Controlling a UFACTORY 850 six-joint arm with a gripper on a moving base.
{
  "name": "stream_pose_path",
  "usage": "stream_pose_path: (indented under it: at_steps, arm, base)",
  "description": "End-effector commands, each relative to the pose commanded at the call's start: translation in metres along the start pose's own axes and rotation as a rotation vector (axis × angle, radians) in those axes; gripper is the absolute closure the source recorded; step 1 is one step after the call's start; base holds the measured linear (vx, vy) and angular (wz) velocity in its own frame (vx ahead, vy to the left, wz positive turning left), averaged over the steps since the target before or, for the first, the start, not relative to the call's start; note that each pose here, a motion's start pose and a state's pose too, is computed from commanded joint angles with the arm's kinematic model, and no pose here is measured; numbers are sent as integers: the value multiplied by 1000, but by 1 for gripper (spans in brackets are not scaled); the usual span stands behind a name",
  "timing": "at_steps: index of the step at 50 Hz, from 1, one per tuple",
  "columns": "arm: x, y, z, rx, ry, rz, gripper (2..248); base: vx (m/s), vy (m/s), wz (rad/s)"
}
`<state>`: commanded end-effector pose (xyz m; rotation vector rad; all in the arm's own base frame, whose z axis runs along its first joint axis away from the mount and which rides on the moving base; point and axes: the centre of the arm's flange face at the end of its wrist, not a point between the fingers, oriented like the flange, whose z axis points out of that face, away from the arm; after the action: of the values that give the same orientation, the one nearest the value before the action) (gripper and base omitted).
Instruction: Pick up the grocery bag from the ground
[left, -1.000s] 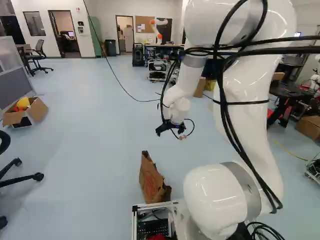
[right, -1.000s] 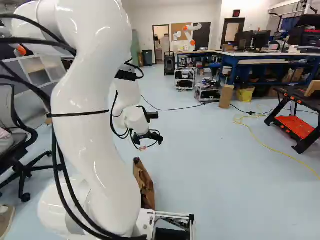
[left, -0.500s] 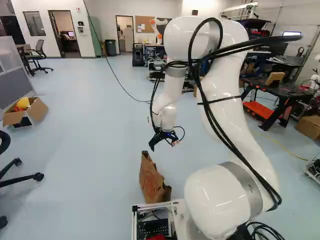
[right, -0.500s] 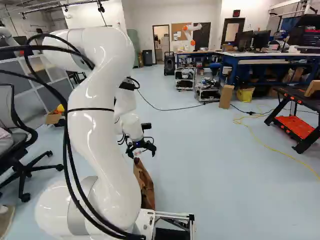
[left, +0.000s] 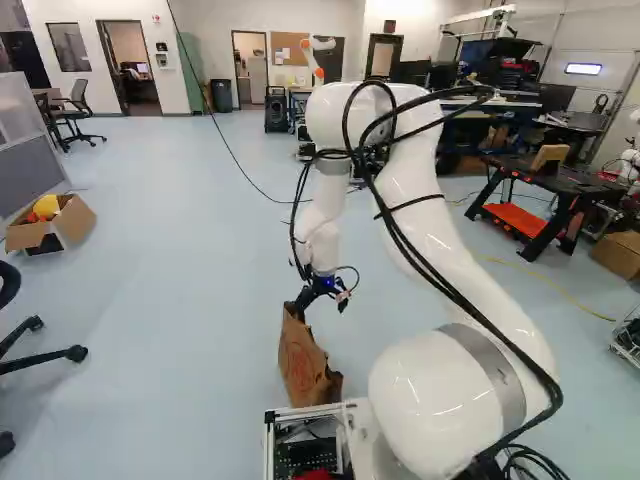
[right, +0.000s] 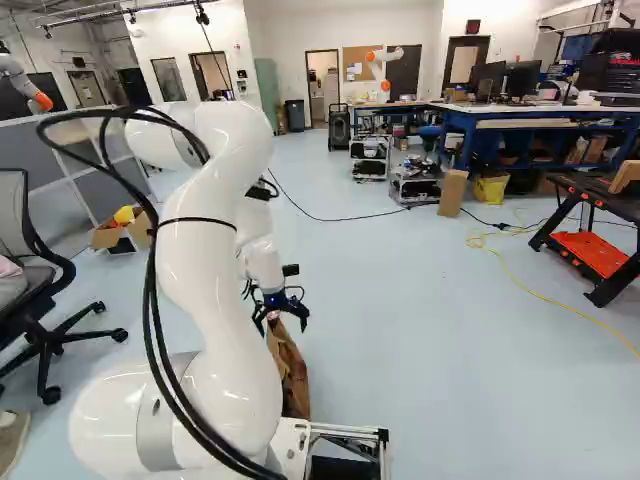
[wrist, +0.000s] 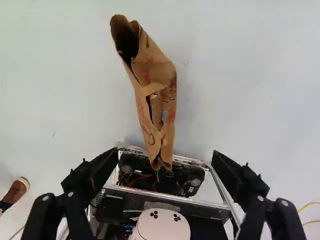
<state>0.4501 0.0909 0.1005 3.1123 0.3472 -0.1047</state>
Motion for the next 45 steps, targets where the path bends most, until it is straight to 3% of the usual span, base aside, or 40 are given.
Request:
stream_pose_path:
  at_steps: [11,29,45]
  arm:
    - [18,2,31,1,33,3,3]
    - [35,3,82,1,11,5,3]
    - [42,-16,128,-1,-15,-33,3]
  base:
    - [0,0,0]
    - [0,0,0]
    - [0,0,0]
